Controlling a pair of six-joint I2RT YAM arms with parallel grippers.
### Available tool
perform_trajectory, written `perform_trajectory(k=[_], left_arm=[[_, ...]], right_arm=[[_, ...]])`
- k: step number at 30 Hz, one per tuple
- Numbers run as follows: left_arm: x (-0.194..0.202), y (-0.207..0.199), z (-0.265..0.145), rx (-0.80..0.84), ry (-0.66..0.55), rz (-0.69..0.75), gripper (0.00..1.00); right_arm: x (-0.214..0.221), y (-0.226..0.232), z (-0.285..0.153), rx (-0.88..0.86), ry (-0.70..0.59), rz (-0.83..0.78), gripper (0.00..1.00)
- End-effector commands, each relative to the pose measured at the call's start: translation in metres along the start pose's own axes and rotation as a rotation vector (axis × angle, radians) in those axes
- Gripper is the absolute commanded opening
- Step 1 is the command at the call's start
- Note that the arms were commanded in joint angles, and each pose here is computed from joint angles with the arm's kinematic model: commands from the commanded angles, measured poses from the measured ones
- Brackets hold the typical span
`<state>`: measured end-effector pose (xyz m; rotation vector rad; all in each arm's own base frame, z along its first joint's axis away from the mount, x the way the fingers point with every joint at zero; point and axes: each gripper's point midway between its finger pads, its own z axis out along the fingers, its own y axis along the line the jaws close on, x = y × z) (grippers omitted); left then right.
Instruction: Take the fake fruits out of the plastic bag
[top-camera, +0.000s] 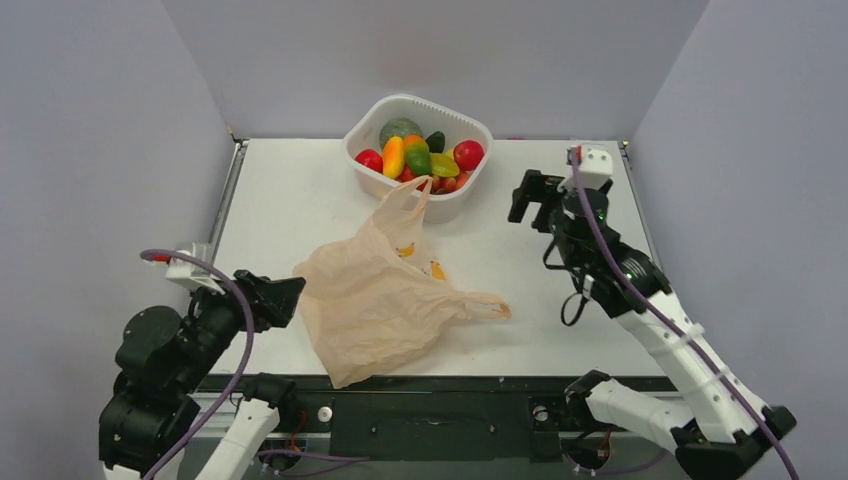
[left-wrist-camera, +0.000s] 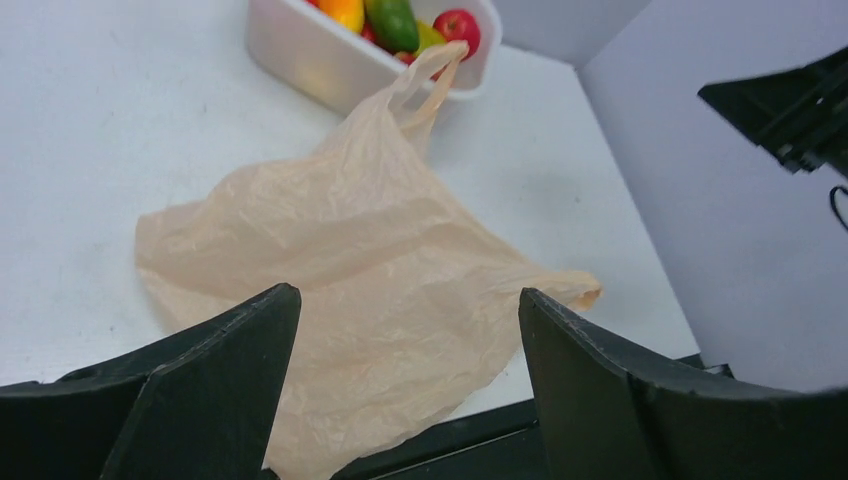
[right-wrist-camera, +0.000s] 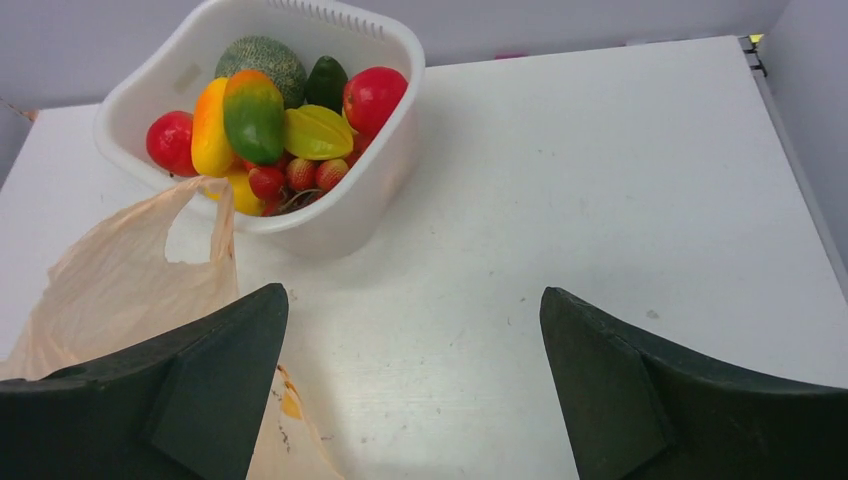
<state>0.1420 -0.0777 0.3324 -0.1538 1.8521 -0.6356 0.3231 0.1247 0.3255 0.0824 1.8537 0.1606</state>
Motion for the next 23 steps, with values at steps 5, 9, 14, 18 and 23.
perform_trajectory(k=[5, 9, 14, 18, 23], left_arm=[[-0.077, -0.04, -0.05, 0.081, -0.232, 0.024, 0.79], [-0.086, -0.047, -0.063, 0.105, -0.268, 0.018, 0.79], [-0.089, -0.047, -0.068, 0.101, -0.28, 0.016, 0.79], [-0.089, -0.047, -0.068, 0.1, -0.283, 0.015, 0.79], [-0.086, -0.046, -0.062, 0.098, -0.269, 0.016, 0.79]], right_arm=[[-0.03, -0.059, -0.094, 0.044, -0.172, 0.091, 0.93], [-0.037, -0.084, -0.124, 0.082, -0.25, 0.134, 0.93], [-0.041, -0.102, -0.146, 0.113, -0.291, 0.17, 0.93], [-0.04, -0.112, -0.157, 0.128, -0.317, 0.209, 0.93], [-0.039, -0.116, -0.161, 0.13, -0.339, 0.214, 0.93]])
